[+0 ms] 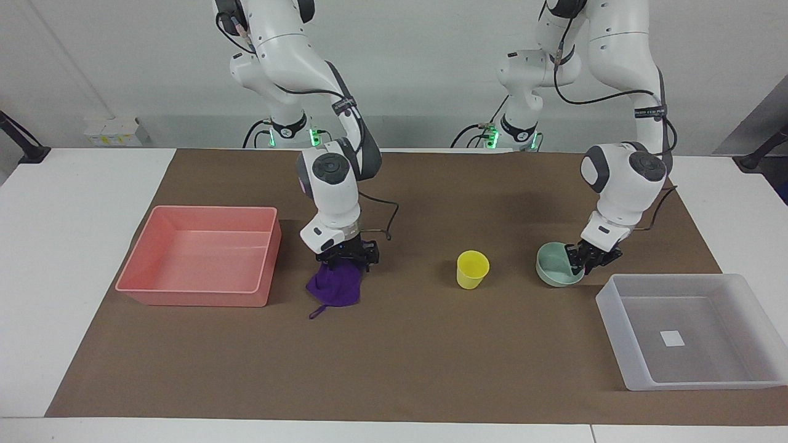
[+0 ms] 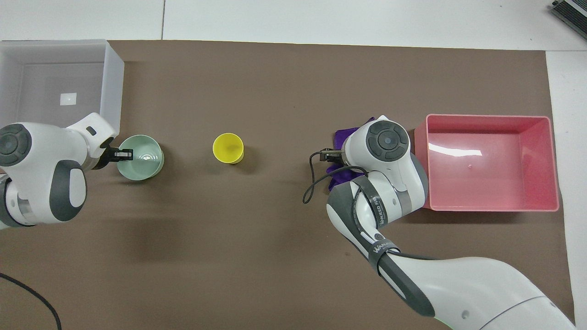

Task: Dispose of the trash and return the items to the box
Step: 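Grasp the green bowl rim with the left gripper while the right gripper reaches the cloth, then lift the bowl into the clear box while the right gripper grasps the cloth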

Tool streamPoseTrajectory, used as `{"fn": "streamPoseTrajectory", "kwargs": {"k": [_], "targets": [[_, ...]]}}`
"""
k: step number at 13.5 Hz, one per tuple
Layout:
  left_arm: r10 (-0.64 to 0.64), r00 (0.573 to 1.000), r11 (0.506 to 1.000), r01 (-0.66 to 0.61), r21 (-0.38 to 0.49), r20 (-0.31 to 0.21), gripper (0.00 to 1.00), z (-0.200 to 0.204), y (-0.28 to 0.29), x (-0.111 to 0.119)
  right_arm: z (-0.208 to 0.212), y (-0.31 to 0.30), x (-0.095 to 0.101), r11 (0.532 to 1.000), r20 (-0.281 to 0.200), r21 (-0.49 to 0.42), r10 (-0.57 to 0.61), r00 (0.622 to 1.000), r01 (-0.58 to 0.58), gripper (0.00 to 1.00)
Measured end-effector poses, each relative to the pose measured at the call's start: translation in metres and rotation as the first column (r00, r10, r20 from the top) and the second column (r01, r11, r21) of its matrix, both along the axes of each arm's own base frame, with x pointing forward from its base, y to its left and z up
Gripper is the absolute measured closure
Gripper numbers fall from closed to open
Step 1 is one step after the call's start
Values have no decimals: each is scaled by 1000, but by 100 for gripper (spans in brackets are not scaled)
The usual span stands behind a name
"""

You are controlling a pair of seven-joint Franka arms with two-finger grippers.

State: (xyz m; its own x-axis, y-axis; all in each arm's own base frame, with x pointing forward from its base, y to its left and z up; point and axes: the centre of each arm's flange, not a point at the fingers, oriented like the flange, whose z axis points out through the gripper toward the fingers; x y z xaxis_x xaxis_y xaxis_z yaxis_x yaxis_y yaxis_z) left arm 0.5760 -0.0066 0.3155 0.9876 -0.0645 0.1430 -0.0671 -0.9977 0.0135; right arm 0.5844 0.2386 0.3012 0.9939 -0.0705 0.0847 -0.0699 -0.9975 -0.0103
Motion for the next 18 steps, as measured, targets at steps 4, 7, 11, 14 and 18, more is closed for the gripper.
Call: {"fn": "streamPoseTrajectory", "kwargs": {"k": [4, 7, 11, 14, 18], "targets": [[-2, 1000, 1000, 2, -2, 14, 96, 30, -1, 4, 0, -8, -2, 997, -9, -62, 39, 999, -39, 21], [-5, 999, 1000, 5, -5, 35, 96, 82, -2, 20, 2, -14, -4, 997, -32, -75, 31, 999, -33, 57], [13, 995, 1000, -12, -16, 102, 96, 161, 5, 53, 25, -24, -3, 996, -55, -93, 6, 998, -11, 93], [77, 987, 997, -74, -21, 142, 96, 172, 44, 78, 76, -39, 4, 995, -49, -97, -27, 998, 23, 93], [150, 968, 989, -148, -25, 202, 96, 178, 100, 121, 148, -63, 15, 993, -9, -86, -79, 997, 78, 93]]}}
